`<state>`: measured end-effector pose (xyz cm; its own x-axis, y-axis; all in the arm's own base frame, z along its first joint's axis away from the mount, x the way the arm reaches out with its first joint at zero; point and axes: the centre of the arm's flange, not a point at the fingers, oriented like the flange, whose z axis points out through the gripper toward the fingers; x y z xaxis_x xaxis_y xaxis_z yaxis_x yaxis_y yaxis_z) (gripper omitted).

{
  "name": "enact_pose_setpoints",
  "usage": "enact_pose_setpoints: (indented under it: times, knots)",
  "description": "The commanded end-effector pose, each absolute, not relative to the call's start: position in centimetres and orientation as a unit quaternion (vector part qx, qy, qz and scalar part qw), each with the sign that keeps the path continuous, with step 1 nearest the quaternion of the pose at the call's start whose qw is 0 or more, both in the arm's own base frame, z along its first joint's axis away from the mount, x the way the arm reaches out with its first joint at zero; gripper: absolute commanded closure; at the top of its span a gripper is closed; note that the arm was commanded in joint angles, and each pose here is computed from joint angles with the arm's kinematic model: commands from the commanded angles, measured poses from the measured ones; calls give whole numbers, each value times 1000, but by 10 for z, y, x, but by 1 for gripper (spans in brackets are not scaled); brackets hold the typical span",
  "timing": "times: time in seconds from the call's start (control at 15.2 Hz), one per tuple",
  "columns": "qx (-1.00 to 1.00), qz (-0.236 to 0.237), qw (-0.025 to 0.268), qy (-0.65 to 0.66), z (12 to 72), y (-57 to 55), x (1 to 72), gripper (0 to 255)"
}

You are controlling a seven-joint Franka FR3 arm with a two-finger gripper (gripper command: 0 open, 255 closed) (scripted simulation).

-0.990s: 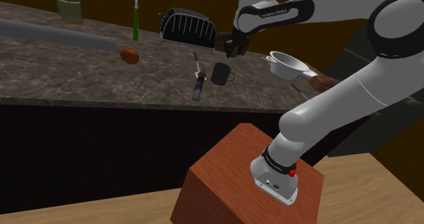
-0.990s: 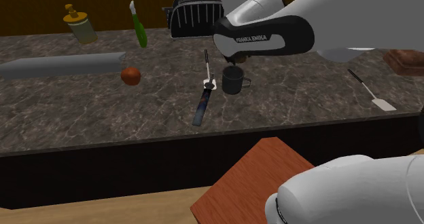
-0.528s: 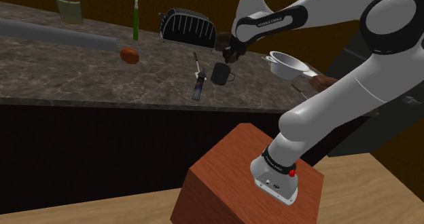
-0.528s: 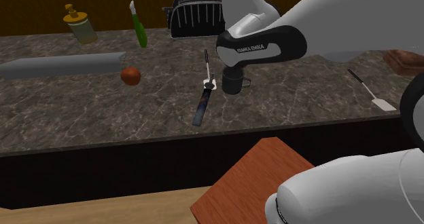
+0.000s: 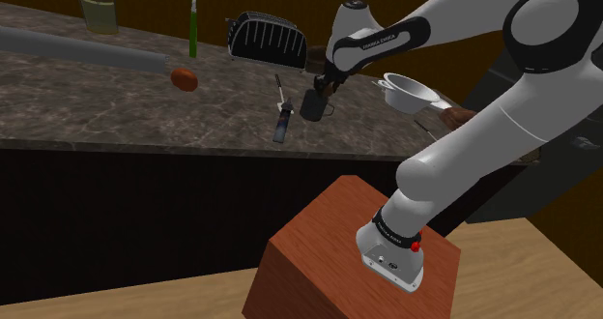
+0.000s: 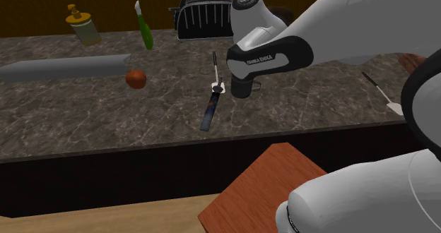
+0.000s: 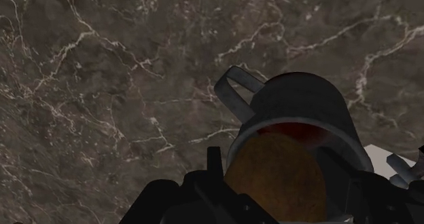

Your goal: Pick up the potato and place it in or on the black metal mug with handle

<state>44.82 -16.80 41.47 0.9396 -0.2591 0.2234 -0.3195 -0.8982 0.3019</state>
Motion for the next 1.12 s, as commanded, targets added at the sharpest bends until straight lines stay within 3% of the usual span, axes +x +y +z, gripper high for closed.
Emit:
enact_pose_setpoints:
  times: [0.0,0.26,0.33,0.66,1.06]
  knots:
    - [970,89,169,-149,414,-168,448,255]
    - [970,89,169,-149,414,-168,448,255]
    - [970,89,169,-149,414,-168,448,0]
    - [970,89,169,-149,414,-168,448,0]
    - [970,89,169,-149,460,-150,442,0]
